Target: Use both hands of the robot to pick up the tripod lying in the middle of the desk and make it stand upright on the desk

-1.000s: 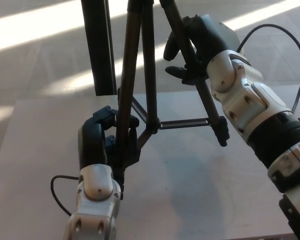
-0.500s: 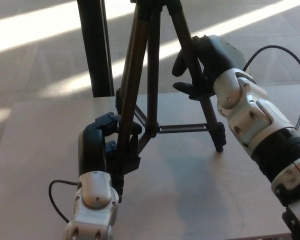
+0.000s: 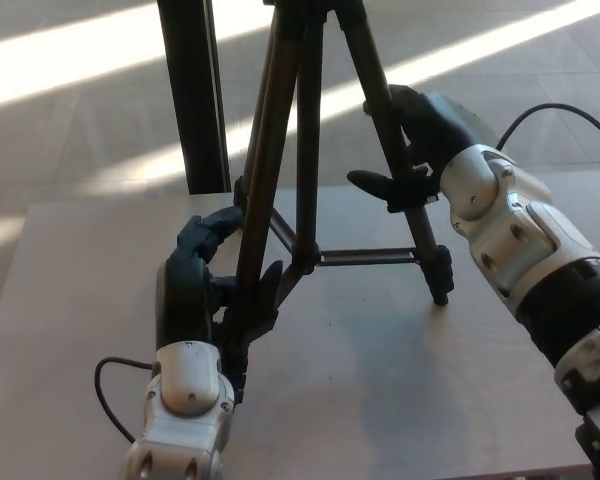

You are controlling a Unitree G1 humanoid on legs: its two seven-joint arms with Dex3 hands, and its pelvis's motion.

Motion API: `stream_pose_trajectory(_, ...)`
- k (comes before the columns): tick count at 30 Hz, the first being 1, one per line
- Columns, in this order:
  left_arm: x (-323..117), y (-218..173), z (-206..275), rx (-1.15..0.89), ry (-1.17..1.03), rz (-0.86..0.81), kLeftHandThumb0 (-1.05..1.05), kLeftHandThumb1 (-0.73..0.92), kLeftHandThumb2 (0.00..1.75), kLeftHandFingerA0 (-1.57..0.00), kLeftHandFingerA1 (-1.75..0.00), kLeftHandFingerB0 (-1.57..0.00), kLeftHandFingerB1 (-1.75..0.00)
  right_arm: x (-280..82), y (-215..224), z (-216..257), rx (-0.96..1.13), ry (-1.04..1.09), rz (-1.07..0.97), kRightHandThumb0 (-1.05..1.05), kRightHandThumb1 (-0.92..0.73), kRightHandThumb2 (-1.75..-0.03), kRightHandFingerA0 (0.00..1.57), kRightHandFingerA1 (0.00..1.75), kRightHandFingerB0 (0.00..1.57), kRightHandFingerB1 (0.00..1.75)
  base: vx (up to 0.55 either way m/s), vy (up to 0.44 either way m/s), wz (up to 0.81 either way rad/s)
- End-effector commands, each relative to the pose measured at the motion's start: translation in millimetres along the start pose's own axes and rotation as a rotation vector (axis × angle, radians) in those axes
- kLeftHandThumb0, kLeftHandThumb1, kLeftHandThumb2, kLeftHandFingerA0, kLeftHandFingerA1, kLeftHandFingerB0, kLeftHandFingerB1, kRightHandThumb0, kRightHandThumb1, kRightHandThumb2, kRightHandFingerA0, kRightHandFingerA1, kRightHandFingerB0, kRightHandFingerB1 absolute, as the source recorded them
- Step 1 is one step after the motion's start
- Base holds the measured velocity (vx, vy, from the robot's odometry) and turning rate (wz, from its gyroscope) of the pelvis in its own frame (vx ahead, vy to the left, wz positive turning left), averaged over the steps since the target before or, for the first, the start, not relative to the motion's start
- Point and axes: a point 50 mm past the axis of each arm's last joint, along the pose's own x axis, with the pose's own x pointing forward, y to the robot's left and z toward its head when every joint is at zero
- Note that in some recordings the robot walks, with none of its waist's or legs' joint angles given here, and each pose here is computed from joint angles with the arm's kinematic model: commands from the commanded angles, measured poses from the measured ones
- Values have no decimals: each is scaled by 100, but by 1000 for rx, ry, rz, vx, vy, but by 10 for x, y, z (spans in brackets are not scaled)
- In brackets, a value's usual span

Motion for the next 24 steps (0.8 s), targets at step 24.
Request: stream_pose_trajectory(24,-533,1512,-41,175,112,-159,-98,67,95,0,-17,0,0,-1162,-650,-979,324,22,172,-105,-64,-61,0,0,0,0,0,0,0)
